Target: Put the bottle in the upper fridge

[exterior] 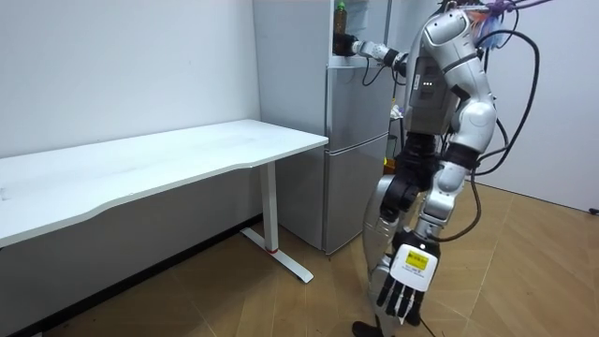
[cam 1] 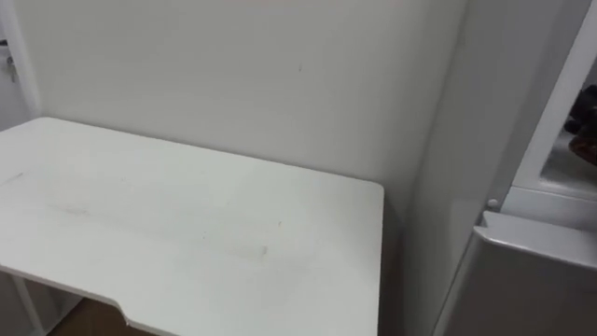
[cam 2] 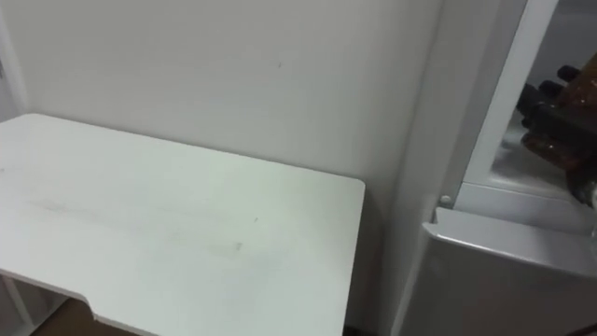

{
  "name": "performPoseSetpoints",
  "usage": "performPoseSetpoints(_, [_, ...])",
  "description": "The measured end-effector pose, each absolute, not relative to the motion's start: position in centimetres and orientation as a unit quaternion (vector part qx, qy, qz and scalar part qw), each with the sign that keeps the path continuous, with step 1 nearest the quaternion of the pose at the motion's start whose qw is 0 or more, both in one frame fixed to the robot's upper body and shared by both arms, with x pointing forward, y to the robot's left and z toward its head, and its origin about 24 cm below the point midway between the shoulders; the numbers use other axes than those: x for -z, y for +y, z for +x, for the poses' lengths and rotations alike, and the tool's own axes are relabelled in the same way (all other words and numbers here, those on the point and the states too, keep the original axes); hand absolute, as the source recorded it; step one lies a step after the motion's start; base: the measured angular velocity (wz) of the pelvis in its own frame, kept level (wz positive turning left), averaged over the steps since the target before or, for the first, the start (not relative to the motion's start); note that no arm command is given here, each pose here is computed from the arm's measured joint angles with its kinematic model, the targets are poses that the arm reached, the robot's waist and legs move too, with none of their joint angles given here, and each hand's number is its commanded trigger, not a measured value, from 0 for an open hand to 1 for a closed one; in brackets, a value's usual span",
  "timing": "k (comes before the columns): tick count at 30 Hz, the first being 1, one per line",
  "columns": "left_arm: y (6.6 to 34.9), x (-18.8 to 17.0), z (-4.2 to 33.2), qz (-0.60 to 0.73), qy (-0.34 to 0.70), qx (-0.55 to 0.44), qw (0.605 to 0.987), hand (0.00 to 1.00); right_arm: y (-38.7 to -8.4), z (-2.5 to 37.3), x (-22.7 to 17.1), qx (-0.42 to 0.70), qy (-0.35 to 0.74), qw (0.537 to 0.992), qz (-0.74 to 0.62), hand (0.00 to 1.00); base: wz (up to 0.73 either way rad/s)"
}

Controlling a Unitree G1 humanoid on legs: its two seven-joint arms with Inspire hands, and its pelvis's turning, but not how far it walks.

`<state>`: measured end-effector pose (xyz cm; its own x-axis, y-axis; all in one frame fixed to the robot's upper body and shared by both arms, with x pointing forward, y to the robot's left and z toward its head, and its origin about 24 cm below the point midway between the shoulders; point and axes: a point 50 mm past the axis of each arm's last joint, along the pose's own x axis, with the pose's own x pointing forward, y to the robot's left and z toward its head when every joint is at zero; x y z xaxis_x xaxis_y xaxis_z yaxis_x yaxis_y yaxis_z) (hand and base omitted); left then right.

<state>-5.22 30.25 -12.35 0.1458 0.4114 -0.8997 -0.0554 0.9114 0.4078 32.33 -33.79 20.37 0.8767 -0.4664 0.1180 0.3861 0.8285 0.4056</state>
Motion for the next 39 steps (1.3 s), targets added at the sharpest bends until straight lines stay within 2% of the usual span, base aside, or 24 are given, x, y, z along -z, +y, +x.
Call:
performPoseSetpoints(5, [31.1,12.1,-5.1,0.15,0.638,-0.161,0.738,0.0,-35.0,32.6,-19.6,0.255,-0.085,0.945,0.184,0.0,0.15])
performPoseSetpoints(12, [32.7,11.6,-1.3,0.16,0.599,-0.171,0.766,0.0,-37.2,33.1,-19.3,0.304,-0.065,0.942,0.124,0.0,0.02])
performPoseSetpoints(13, [33.0,11.4,-0.4,0.167,0.593,-0.167,0.77,0.0,-37.6,33.1,-19.4,0.315,-0.069,0.939,0.118,1.0,0.05])
performPoseSetpoints(18, [33.7,10.9,1.6,0.189,0.574,-0.162,0.78,0.0,-38.4,33.3,-19.4,0.34,-0.059,0.935,0.081,1.0,-0.03])
performPoseSetpoints(24, [33.5,11.1,1.4,0.191,0.591,-0.156,0.768,0.0,-39.0,33.3,-19.3,0.343,-0.042,0.938,0.033,1.0,-0.01])
performPoseSetpoints(39, [33.3,11.2,1.5,0.19,0.6,-0.148,0.763,0.0,-38.9,33.5,-19.9,0.324,-0.048,0.945,0.018,1.0,0.0])
